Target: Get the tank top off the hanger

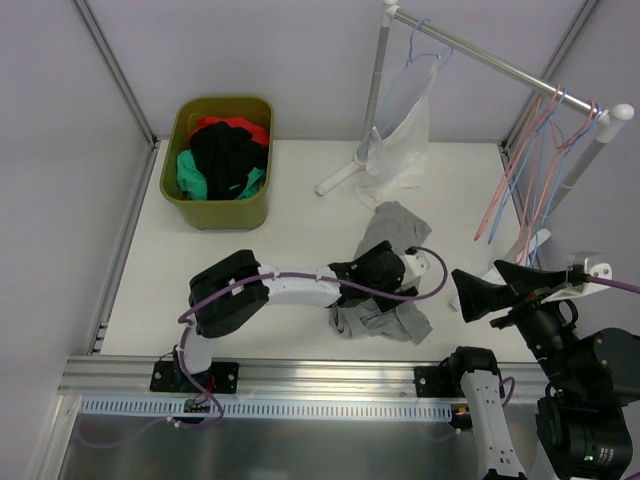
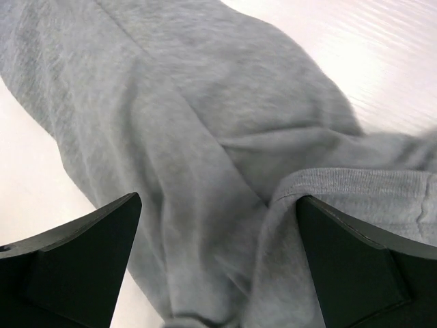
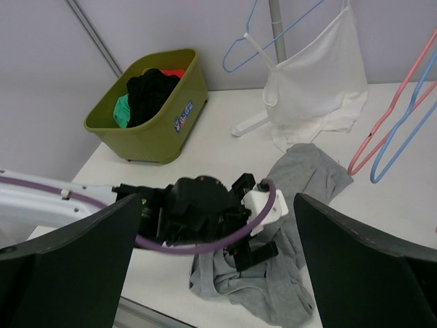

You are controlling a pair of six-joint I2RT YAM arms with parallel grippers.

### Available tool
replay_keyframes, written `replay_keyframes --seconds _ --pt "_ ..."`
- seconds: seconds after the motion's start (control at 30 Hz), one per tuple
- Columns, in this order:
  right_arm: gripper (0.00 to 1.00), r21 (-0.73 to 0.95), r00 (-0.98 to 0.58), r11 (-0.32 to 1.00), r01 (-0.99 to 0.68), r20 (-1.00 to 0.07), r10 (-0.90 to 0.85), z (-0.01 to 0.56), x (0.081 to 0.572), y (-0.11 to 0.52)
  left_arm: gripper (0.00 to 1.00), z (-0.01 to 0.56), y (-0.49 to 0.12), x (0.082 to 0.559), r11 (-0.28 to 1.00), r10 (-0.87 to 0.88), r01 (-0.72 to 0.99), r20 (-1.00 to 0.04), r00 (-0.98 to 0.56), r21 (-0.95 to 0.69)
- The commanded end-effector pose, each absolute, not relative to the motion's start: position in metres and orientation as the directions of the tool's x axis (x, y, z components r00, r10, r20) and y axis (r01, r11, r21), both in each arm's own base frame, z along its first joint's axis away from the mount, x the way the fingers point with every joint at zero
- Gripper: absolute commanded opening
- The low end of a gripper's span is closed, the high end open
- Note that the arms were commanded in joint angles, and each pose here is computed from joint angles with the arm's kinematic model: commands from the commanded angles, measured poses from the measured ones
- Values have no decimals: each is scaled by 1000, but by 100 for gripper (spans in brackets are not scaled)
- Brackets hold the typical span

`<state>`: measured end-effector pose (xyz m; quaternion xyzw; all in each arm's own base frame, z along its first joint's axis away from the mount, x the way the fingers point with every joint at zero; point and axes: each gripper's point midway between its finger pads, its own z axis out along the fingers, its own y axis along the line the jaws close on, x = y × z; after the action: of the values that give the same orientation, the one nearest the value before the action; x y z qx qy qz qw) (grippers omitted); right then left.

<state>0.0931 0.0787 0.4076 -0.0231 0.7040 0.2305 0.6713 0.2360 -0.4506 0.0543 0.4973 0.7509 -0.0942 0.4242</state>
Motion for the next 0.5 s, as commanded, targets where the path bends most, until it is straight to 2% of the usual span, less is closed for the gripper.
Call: replay_keyframes --seconds 0.0,0.03,0.2,0.37,0.4,0.47 --pt "100 277 -76 874 -399 -960 270 417 92 86 99 56 -464 263 477 601 867 -773 -203 144" --pt "100 280 -81 872 -402 -959 271 416 93 87 99 53 -469 257 436 594 897 -774 -220 79" --pt "100 290 -91 860 -420 -956 278 413 95 90 99 28 -481 256 375 629 927 -734 -258 -4" --pt "100 283 -85 861 -423 -958 273 412 95 90 99 4 -475 239 377 659 923 -681 -321 -70" --pt "99 282 -84 860 -426 -958 273 412 94 91 96 -1 -472 235 384 664 920 -670 -332 -76" --pt "99 279 -79 860 -427 -959 273 412 93 91 83 -9 -469 224 392 673 916 -651 -352 -89"
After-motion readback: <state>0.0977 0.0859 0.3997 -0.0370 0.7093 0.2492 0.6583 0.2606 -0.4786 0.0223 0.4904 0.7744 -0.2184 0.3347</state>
